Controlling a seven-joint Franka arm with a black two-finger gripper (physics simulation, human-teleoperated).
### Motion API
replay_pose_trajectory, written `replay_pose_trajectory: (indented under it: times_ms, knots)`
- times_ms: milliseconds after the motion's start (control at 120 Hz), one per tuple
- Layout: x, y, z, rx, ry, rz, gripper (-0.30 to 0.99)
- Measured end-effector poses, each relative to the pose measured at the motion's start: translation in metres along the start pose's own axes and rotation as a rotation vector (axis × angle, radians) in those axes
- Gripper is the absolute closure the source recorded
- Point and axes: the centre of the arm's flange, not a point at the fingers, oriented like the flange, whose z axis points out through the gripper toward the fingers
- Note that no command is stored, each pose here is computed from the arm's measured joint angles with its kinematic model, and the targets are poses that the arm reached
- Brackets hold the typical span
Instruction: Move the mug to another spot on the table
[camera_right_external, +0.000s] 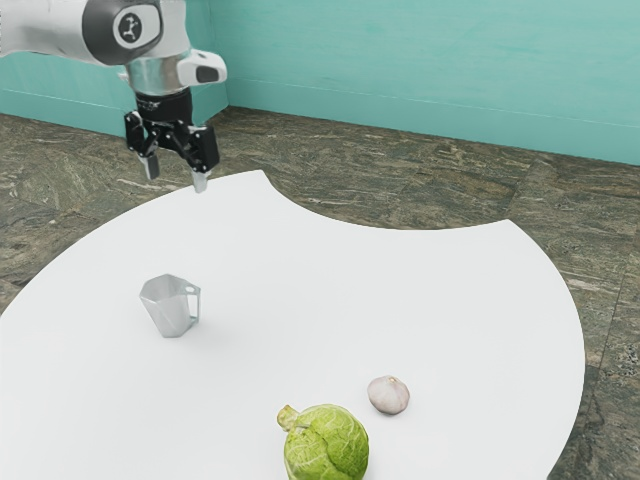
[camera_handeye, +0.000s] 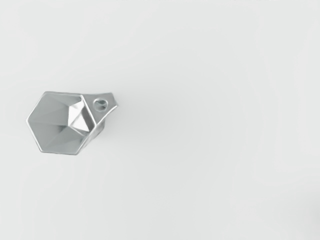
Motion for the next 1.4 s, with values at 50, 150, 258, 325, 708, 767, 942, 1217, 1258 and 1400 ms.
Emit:
replay_pose_trajectory:
  times_ms: [50,150,258,325,708,767,942,1217,1258,1400]
  knots:
    - [0.001,0.001,0.007,0.003,-0.003,0.005,0.00]
    - [-0.001,0.001,0.015,0.009,-0.009,0.021,0.00]
    - [0.012,-0.001,0.068,0.031,-0.090,0.038,0.00]
    - [0.019,-0.020,0.102,0.035,-0.128,0.053,0.00]
    - [0.038,-0.054,0.189,0.001,-0.041,0.543,0.00]
    - [0.044,-0.058,0.201,-0.036,-0.035,0.614,0.00]
    - [0.049,-0.071,0.230,-0.121,-0.034,0.797,0.00]
    - [0.081,-0.083,0.261,-0.091,-0.016,0.997,0.00]
    - [0.082,-0.088,0.266,-0.094,-0.017,1.012,0.00]
    - [0.088,-0.095,0.277,-0.096,-0.015,1.072,0.00]
